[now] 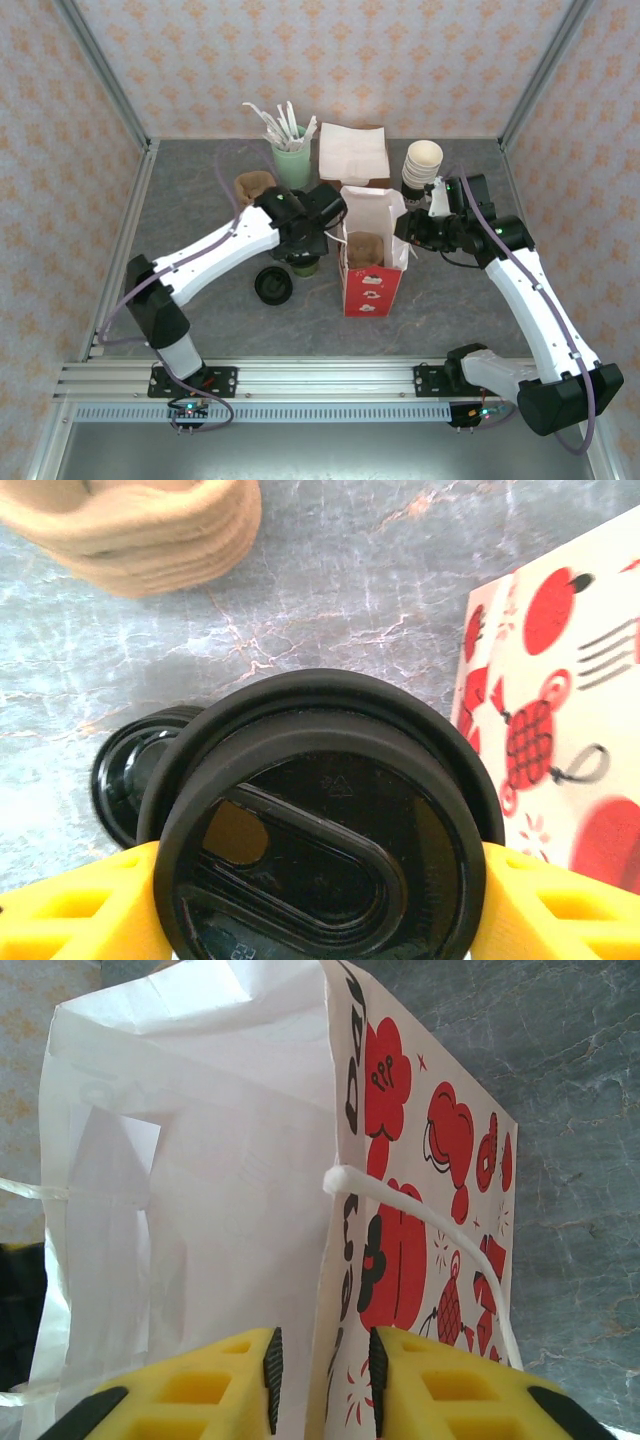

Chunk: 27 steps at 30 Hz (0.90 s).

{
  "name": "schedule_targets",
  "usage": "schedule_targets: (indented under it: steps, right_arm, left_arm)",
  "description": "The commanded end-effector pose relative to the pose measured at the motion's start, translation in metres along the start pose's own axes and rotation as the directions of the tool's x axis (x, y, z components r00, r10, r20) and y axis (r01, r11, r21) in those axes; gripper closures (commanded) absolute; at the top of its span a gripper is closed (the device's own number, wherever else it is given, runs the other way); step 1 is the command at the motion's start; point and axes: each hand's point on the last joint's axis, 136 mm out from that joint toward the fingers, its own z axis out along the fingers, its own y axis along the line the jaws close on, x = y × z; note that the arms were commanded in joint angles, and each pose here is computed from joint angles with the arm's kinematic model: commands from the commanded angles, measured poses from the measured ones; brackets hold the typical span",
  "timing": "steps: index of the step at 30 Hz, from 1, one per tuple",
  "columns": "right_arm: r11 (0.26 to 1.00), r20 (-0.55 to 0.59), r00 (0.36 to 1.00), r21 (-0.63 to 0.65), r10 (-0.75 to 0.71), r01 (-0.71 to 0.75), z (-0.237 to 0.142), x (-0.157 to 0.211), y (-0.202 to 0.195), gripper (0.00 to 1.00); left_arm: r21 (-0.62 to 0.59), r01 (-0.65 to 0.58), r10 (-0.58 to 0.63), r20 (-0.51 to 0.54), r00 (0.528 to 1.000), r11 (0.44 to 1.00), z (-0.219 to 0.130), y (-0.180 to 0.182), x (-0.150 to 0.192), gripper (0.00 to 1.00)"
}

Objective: Pack the takeout coffee

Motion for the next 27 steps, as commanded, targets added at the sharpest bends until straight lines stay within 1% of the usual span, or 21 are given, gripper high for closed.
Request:
schedule_targets:
  steps: [1, 5, 10, 13, 15, 17, 19, 27]
  right_arm:
    - [1.0, 0.023, 1.0, -0.019, -0.008, 0.008, -0.007, -0.005, 0.006, 0.72]
    - [0.999, 0.025, 1.0, -0.042, 0.003, -0.002, -0.007, -0.004, 0.01, 0.77]
    - [0.997, 0.031, 0.999, -0.07, 0.036, -0.034, -0.007, -0.001, 0.014, 0.86]
    - [0.994, 0.037, 0.997, -0.091, 0.065, -0.061, -0.006, 0.001, 0.018, 0.89]
    - [0.992, 0.045, 0.996, -0.098, 0.08, -0.075, -0.006, 0.001, 0.021, 0.91]
    - [0.991, 0.049, 0.995, -0.105, 0.09, -0.085, -0.004, 0.002, 0.024, 0.92]
    - [0.989, 0.048, 0.994, -0.114, 0.096, -0.09, -0.002, 0.003, 0.027, 0.93]
    - [0.986, 0.055, 0.992, -0.126, 0.116, -0.108, 0.005, 0.004, 0.036, 0.94]
  left_arm:
    - [-0.057, 0.011, -0.009, 0.031, 0.999, 0.998, -0.039, 0.031, -0.004, 0.4]
    - [-0.047, 0.011, -0.008, 0.075, 0.997, 0.999, -0.073, 0.042, -0.01, 0.42]
    - [-0.046, 0.013, -0.007, 0.125, 0.992, 0.999, -0.115, 0.058, -0.018, 0.42]
    - [-0.036, 0.012, -0.006, 0.156, 0.988, 0.999, -0.139, 0.066, -0.022, 0.42]
    - [0.0, 0.004, -0.003, 0.174, 0.985, 1.0, -0.15, 0.064, -0.024, 0.42]
    - [0.049, 0.025, -0.034, 0.194, 0.98, 0.999, -0.162, 0.063, -0.026, 0.43]
    - [0.089, 0.019, -0.038, 0.211, 0.977, 0.996, -0.172, 0.059, -0.028, 0.43]
    - [0.231, 0.012, -0.075, 0.267, 0.961, 0.973, -0.206, 0.045, -0.034, 0.43]
